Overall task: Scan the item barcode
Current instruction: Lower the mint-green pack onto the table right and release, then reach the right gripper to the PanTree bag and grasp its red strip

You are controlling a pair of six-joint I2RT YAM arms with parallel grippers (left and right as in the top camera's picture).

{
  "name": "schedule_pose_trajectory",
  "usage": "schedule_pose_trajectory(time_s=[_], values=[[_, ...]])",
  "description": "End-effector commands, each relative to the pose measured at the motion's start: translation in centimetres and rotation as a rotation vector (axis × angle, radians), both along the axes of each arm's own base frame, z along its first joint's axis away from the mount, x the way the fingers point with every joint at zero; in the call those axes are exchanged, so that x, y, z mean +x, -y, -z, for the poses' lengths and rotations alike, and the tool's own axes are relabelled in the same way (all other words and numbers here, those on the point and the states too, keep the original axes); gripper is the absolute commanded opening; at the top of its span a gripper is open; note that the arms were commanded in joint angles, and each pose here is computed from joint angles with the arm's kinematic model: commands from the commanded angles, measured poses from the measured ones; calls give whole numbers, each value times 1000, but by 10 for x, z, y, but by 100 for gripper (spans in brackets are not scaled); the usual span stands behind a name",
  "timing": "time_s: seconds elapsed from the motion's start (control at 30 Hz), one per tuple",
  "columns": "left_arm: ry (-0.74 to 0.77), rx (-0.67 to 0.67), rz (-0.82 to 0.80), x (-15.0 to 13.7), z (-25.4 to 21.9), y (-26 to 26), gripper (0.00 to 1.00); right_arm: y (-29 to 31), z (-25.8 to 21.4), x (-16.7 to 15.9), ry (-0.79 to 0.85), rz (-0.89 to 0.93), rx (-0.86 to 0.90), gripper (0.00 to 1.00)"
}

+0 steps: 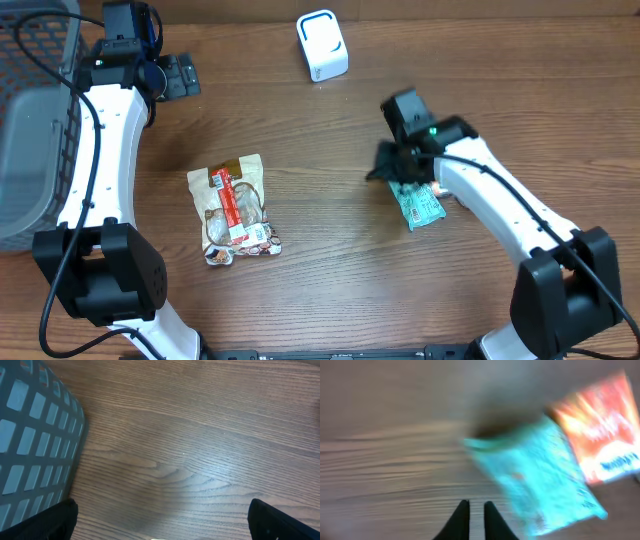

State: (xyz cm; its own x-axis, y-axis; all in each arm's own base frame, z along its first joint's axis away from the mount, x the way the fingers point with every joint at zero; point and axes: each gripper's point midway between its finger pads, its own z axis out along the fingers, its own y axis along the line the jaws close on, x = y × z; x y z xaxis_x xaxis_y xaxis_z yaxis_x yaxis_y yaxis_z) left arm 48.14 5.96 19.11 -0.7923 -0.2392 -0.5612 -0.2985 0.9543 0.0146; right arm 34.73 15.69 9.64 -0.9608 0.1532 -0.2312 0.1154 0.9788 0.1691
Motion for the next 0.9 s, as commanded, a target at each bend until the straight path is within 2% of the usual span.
schedule_pose_trajectory(time_s=[0.0, 0.1, 0.23, 0.47, 0.77, 0.87], values=[[24, 13, 4, 2, -11, -2, 100, -71, -53, 5, 60, -205, 271, 22], [24, 13, 4, 2, -11, -2, 100, -112, -67, 0, 92, -308, 415, 30], [23, 13, 4, 2, -10, -2, 100, -157, -59, -15, 120, -421, 447, 37], [24, 13, 4, 2, -11, -2, 100, -224, -16, -49, 111, -570, 407, 37], [24, 13, 4, 2, -11, -2, 100, -270, 20, -90, 99, -688, 368, 37], [24, 13, 4, 2, -11, -2, 100, -275, 29, -93, 103, -697, 356, 37]])
